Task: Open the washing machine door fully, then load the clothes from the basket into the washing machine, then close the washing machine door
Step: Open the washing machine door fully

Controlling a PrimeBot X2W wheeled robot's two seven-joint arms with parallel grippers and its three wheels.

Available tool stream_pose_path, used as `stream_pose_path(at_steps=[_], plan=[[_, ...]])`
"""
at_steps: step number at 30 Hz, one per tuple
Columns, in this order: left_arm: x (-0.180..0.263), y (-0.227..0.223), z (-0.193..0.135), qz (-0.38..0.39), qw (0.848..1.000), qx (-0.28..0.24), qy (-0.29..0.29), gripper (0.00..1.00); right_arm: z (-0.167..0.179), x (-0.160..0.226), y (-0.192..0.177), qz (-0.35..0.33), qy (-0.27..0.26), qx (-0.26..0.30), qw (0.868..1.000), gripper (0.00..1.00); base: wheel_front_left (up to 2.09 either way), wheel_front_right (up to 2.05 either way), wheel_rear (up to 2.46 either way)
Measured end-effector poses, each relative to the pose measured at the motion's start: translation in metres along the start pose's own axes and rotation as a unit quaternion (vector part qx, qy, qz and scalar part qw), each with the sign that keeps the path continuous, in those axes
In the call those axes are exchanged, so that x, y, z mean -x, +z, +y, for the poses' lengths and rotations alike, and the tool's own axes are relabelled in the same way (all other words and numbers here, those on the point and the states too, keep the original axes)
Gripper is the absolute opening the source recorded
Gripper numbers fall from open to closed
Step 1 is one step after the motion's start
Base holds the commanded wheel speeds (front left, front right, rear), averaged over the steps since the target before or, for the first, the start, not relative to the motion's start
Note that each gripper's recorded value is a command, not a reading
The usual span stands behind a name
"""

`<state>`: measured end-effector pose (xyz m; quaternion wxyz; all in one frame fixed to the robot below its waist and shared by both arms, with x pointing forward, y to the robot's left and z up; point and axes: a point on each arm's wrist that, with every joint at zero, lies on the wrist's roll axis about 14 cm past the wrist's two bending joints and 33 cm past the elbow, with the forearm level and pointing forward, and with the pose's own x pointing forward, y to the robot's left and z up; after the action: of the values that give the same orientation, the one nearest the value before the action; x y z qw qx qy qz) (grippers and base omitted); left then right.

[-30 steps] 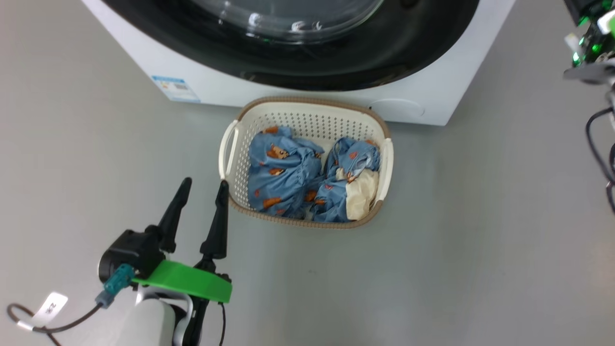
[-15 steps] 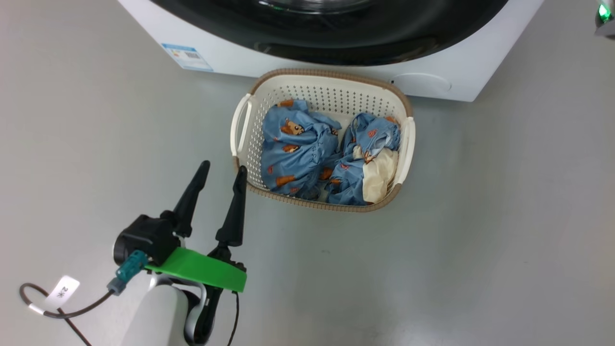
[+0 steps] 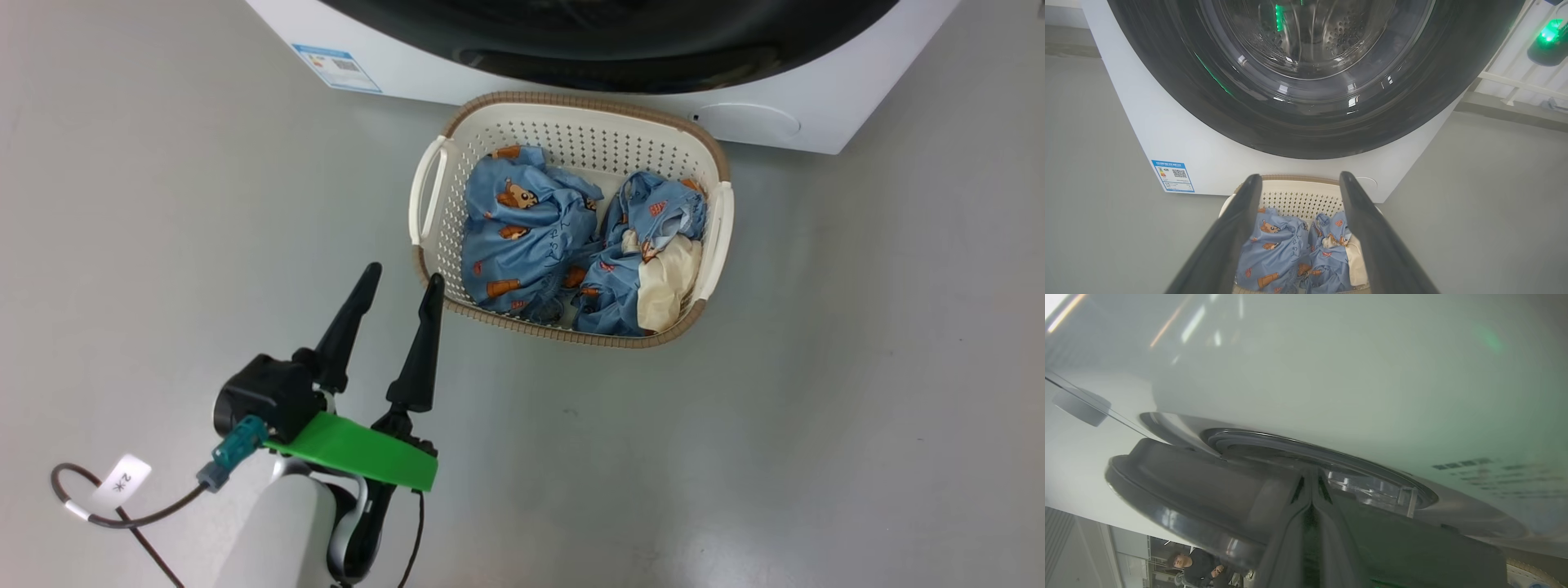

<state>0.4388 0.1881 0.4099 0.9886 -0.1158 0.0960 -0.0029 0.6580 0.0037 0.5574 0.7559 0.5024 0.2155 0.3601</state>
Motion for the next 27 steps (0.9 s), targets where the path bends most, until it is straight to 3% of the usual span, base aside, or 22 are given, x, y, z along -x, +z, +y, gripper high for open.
stream_pose_path(at_steps=[27], plan=[[0.011,0.032,-0.010,-0.043,0.999,0.008,-0.008,1.00,0.024,0.022,-0.069,0.131,-0.005,0.004,0.991,0.00,0.00,0.00,0.00]])
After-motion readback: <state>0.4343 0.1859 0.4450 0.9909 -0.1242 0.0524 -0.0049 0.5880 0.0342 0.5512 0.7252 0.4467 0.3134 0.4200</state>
